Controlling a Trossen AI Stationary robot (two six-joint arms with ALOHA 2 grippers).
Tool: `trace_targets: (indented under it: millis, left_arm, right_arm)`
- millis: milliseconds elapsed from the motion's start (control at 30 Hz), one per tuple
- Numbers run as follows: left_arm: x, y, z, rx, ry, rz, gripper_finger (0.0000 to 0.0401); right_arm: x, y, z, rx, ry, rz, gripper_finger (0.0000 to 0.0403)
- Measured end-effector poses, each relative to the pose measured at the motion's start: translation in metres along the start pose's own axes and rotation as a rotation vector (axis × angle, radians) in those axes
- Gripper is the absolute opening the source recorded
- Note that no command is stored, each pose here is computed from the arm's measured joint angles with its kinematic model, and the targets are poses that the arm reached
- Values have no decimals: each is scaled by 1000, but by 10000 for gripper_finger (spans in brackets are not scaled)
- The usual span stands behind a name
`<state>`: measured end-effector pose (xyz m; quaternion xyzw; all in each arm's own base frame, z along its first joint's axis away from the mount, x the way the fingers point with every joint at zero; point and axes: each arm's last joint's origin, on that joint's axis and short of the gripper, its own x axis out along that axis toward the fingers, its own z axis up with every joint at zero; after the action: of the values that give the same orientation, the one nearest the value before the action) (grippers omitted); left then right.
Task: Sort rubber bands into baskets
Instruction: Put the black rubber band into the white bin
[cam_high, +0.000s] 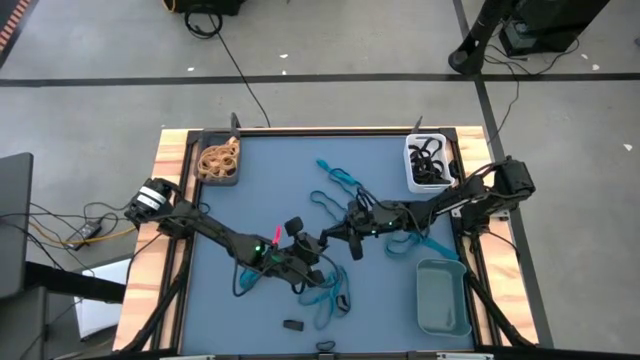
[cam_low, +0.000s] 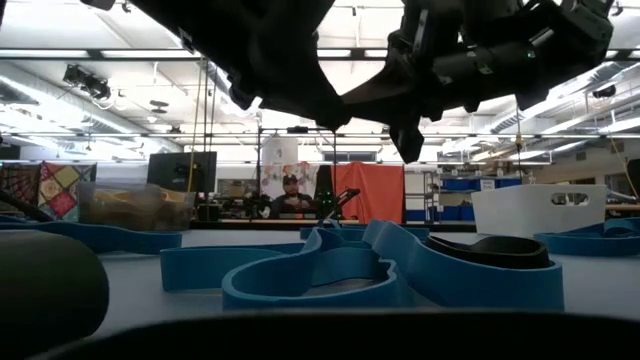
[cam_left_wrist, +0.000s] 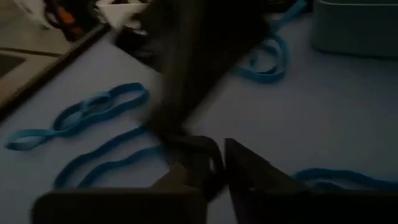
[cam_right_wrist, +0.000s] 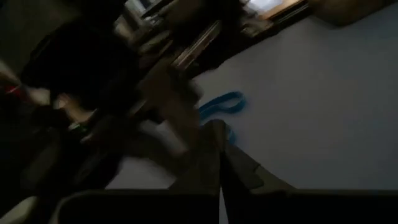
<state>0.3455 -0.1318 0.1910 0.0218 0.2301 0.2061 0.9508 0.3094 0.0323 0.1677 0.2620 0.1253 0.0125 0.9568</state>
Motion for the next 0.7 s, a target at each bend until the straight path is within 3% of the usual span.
trace_targets:
  millis: [200, 300, 533, 700]
  left_arm:
    - [0, 0, -2, -12, 18, 2, 147]
    - [-1, 1, -7, -23, 79, -5, 176]
    - [-7, 5, -22, -104, 319, -30, 185]
    - [-21, -1, -33, -120, 404, -35, 186]
  right_arm:
    - [-1, -17, 1, -20, 31, -119, 7]
    - [-2, -28, 2, -34, 56, -177, 7]
    - [-16, -44, 15, -75, 102, -310, 7]
    - [-43, -43, 28, -171, 139, -514, 7]
